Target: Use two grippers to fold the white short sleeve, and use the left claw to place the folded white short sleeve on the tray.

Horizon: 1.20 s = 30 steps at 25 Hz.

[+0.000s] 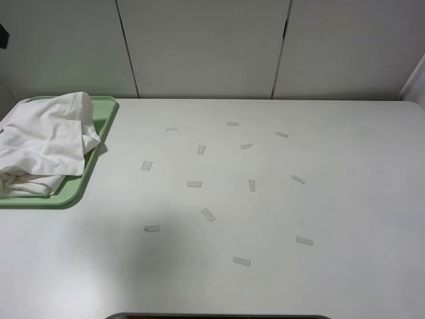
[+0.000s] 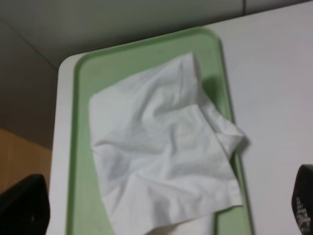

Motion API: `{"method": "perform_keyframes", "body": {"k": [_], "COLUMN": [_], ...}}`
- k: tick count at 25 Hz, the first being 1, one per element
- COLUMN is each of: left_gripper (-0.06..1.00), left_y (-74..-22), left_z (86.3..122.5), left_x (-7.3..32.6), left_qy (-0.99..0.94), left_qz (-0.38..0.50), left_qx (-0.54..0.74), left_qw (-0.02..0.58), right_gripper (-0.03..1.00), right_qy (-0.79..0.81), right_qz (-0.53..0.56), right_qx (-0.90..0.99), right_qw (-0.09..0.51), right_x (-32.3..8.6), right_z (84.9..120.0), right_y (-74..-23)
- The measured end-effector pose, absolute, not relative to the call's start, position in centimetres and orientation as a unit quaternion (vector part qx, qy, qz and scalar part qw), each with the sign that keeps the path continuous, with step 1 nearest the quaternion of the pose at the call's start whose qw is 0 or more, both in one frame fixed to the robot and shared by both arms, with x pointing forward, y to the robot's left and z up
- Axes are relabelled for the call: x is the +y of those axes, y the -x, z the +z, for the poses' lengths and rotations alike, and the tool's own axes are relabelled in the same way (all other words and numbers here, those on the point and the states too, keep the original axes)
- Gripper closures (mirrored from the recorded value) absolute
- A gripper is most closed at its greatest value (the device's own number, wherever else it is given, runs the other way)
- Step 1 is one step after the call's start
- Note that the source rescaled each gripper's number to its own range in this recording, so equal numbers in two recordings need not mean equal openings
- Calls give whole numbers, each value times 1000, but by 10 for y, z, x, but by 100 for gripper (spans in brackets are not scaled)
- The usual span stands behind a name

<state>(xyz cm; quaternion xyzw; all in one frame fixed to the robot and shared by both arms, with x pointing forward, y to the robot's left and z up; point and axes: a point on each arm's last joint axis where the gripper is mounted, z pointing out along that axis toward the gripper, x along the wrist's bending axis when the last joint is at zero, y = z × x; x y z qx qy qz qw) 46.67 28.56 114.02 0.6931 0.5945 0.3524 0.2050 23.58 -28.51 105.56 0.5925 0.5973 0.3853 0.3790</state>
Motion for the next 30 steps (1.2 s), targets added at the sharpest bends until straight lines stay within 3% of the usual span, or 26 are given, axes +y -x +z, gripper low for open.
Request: {"method": "perform_keyframes", "body": {"k": [11, 19, 30], "left_gripper": [-6, -6, -6], "left_y": [-335, -245, -200], "left_z": [1150, 1144, 1125], "left_x": [300, 317, 307], "left_qy": [-647, -631, -667], "left_qz": [366, 381, 329], "left_qx": [592, 584, 536], "left_qw": [312, 341, 400], "right_gripper": [-3, -3, -3], "right_qy": [-592, -592, -592], "right_qz": [386, 386, 386], "right_qx": [597, 597, 597], "right_qw": [378, 378, 378], "right_x": [-285, -285, -285], "right_z": [1056, 1056, 1056], "right_y": [-236, -236, -236]}}
